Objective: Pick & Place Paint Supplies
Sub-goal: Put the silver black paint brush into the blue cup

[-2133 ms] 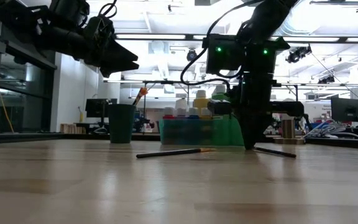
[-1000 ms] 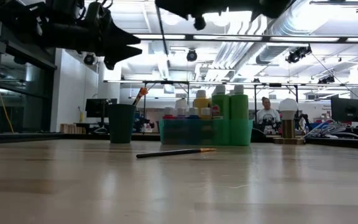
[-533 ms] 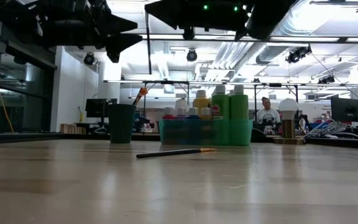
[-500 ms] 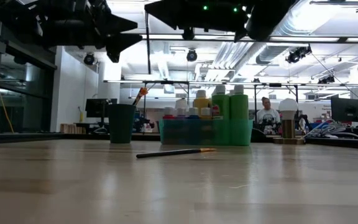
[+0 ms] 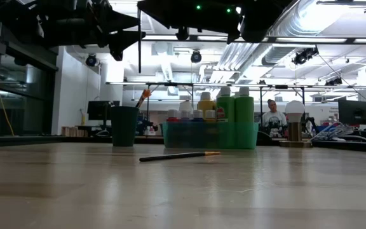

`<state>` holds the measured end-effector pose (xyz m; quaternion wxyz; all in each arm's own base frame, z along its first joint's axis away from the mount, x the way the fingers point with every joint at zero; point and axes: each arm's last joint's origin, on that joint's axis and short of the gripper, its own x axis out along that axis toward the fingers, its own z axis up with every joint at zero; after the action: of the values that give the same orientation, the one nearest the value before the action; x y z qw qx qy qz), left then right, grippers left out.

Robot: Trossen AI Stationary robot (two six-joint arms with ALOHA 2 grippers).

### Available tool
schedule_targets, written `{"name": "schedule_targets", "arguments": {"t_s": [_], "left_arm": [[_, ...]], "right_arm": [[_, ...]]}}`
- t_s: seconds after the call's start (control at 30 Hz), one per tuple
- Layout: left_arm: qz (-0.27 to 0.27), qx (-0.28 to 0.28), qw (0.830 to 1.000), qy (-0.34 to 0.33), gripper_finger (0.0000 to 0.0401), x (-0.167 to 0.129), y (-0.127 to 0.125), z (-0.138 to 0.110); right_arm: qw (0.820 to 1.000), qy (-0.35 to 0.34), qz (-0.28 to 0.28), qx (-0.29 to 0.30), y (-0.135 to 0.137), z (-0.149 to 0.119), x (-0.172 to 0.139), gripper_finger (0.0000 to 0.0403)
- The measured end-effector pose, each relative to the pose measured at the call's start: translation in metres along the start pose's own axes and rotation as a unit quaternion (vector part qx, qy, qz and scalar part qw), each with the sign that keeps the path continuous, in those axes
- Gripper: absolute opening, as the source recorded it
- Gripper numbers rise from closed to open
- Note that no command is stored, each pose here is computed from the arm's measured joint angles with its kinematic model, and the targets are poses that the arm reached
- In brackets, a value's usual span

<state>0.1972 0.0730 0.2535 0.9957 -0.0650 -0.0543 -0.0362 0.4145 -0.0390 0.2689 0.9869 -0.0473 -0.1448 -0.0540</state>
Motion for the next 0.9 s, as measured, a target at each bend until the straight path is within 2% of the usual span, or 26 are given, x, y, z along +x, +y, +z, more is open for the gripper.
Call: {"name": "schedule_targets", "arguments": {"t_s": [0.1, 0.17, 0.47, 0.63, 0.73, 0.9], "left_arm": [[-0.002, 0.003, 1.0, -0.001, 0.0186, 0.0, -0.0002, 0.0002], [-0.003, 0.005, 1.0, -0.005, 0.0163, 0.0, -0.0003, 0.001], [-0.009, 0.006, 1.0, -0.011, 0.002, -0.0001, -0.0008, 0.0025], [-0.008, 0.007, 1.0, -0.01, 0.0017, -0.0001, -0.0007, 0.0023], [-0.005, 0.01, 1.0, -0.008, 0.0014, -0.0001, -0.0004, 0.0017], [-0.005, 0.015, 1.0, -0.005, 0.0007, 0.0, -0.0004, 0.0011]], "right_arm": [[1.0, -0.002, -0.002, -0.001, -0.0018, 0.0003, 0.0, 0.0003], [1.0, 0.004, -0.003, 0.002, -0.0025, -0.0009, 0.0, 0.0003], [1.0, 0.011, -0.003, 0.003, -0.0029, -0.0025, 0.0, 0.0003], [1.0, 0.012, -0.006, 0.004, -0.0032, -0.0027, 0.0, 0.0003], [0.999, 0.015, -0.035, 0.005, -0.0028, -0.0028, -0.0001, 0.001], [0.999, 0.022, -0.04, 0.015, 0.0012, -0.0038, -0.0002, 0.0065]]}}
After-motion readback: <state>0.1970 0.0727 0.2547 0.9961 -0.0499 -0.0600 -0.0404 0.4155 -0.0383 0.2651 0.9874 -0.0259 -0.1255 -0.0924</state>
